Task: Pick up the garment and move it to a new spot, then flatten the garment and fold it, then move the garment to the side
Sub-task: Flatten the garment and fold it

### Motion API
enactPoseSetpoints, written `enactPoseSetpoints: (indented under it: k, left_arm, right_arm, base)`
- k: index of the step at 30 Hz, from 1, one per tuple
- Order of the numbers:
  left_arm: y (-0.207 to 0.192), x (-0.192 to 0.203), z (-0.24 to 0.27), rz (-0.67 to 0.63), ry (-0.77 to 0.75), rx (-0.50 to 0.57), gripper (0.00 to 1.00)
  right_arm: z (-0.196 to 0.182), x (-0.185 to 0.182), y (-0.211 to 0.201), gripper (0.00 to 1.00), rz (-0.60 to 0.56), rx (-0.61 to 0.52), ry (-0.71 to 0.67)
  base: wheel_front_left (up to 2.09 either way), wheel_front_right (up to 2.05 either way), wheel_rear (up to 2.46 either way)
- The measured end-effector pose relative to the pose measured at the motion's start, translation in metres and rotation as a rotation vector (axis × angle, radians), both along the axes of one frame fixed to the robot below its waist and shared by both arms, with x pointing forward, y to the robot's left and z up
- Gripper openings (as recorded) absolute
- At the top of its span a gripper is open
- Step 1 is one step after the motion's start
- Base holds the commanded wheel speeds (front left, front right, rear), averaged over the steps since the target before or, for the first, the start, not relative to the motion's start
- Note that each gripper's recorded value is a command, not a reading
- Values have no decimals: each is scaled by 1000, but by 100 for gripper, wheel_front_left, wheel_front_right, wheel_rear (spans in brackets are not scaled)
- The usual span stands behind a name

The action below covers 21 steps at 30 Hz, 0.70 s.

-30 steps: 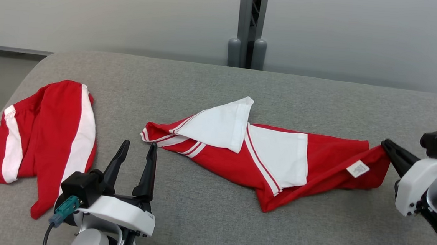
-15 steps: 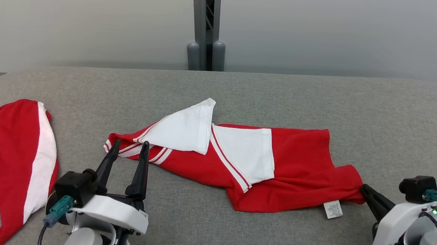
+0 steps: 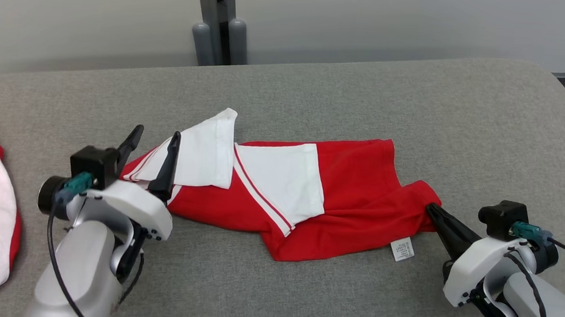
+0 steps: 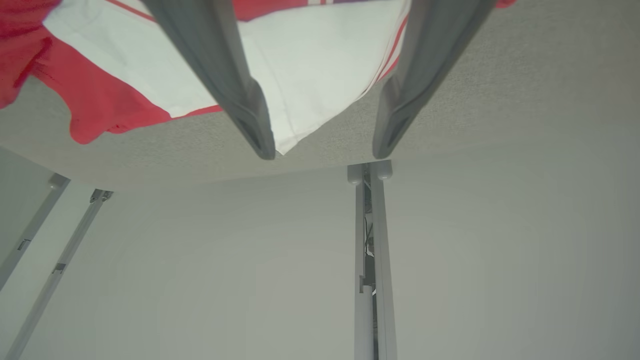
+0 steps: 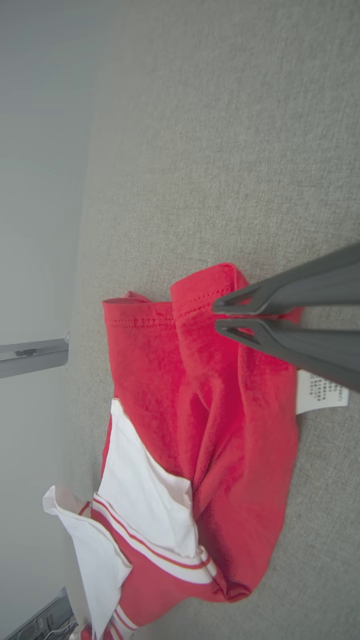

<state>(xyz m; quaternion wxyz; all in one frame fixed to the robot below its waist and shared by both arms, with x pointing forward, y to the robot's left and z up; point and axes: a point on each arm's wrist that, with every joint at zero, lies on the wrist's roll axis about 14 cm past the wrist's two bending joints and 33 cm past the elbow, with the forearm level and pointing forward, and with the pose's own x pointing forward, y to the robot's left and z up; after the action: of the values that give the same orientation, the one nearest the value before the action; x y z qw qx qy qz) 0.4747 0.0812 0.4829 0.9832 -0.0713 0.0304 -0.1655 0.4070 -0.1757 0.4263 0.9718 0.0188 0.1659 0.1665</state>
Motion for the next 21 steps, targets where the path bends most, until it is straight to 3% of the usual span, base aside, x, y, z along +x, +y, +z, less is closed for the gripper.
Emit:
enactPoseSetpoints:
  k: [5,12,21]
  left_arm:
    - [-14,28,-21,-71,164,79,100]
    - [-55,45,-38,-237,463,98,100]
    - [-70,52,-55,-339,576,224,100]
  right_arm:
    - [-5,-2,3,0,-9,0,2]
    - [-8,1,9,0,-9,-4,8]
    - [-14,1,8,0,-20,-13,27]
  base:
    - [0,0,0]
    - [0,0,0]
    - [0,0,0]
